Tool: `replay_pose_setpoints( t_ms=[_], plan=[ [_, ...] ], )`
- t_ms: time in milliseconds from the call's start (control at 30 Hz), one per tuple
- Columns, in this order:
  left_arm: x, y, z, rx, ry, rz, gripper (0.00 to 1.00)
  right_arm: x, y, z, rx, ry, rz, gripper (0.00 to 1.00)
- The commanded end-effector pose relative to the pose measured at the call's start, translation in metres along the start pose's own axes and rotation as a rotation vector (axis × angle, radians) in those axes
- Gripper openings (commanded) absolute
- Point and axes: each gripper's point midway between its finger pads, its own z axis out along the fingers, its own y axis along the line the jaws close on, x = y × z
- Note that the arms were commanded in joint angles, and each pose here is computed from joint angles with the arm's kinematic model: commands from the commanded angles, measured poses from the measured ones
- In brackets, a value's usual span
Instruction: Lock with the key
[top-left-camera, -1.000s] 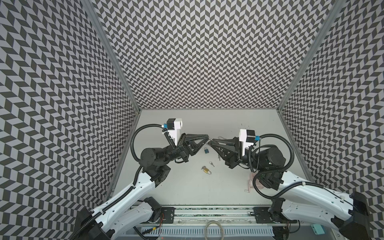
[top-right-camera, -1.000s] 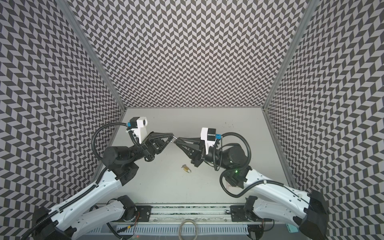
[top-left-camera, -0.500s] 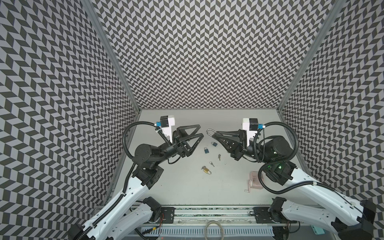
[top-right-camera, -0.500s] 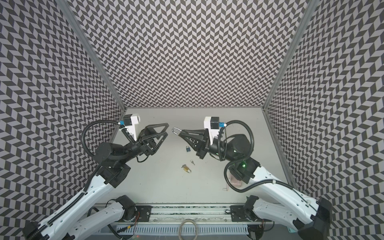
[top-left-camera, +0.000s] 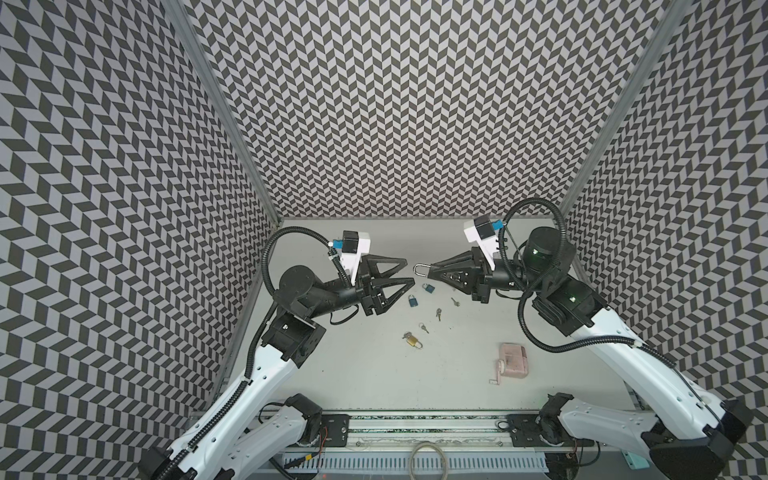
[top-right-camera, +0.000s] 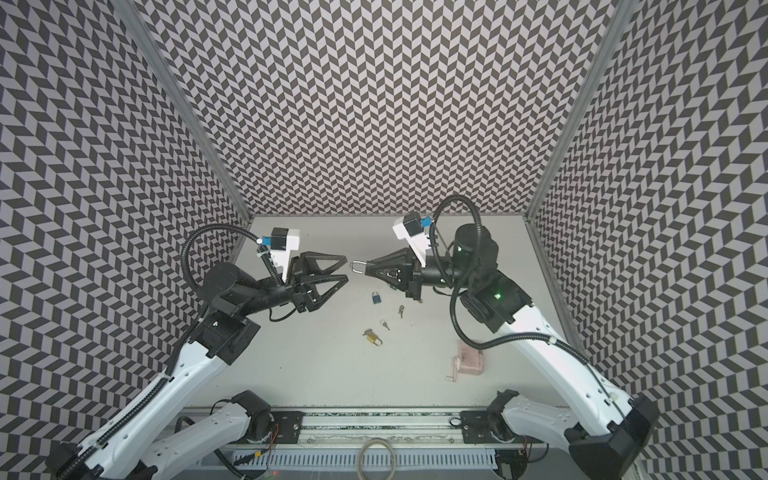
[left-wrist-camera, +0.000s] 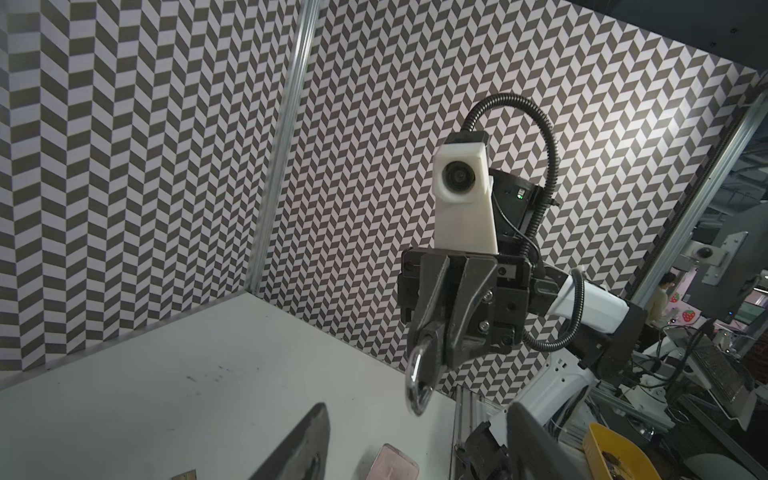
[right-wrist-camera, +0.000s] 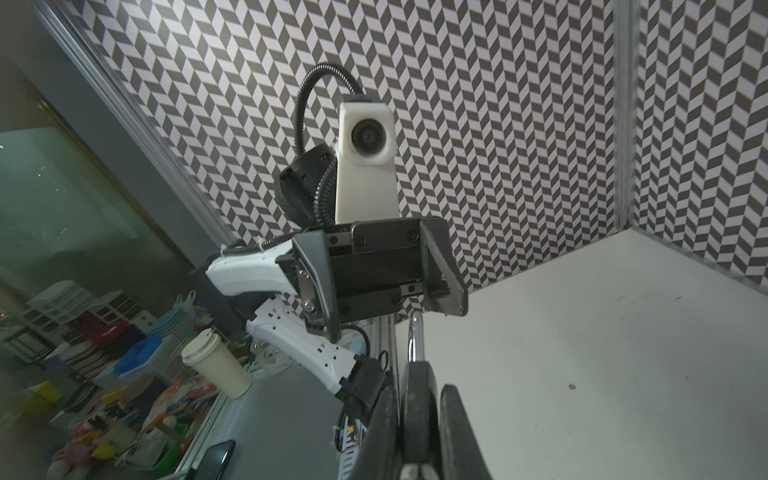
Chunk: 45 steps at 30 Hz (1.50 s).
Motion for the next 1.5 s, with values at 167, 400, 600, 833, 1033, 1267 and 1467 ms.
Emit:
replay_pose_setpoints(
  t_ms=[167,400,600,833,1033,1267,1467],
  plan=[
    [0.005,-0.014,0.004,0.088,0.053,0.03,0.55,0.001,0.015,-0.004,-0.055,0.029,-0.064,0.0],
    [0.008,-0.018,0.008,0.113,0.065,0.025,0.44,0.0,0.016,-0.005,-0.064,0.021,-0.069,0.0],
    [0.011,-0.019,0.011,0.125,0.076,0.02,0.26,0.002,0.015,-0.004,-0.065,0.02,-0.066,0.0],
    [0.009,-0.02,0.009,0.111,0.063,0.03,0.0,0.004,0.014,-0.004,-0.063,0.025,-0.064,0.0],
    [0.01,-0.018,0.01,0.104,0.065,0.031,0.0,0.012,0.006,-0.001,-0.051,0.033,-0.051,0.0],
    [0.012,-0.017,0.007,0.09,0.053,0.023,0.0,0.021,0.0,0.004,-0.062,0.043,-0.021,0.0],
    [0.016,-0.012,0.009,0.073,0.068,0.01,0.0,0.024,0.0,0.005,-0.073,0.038,-0.009,0.0]
  ],
)
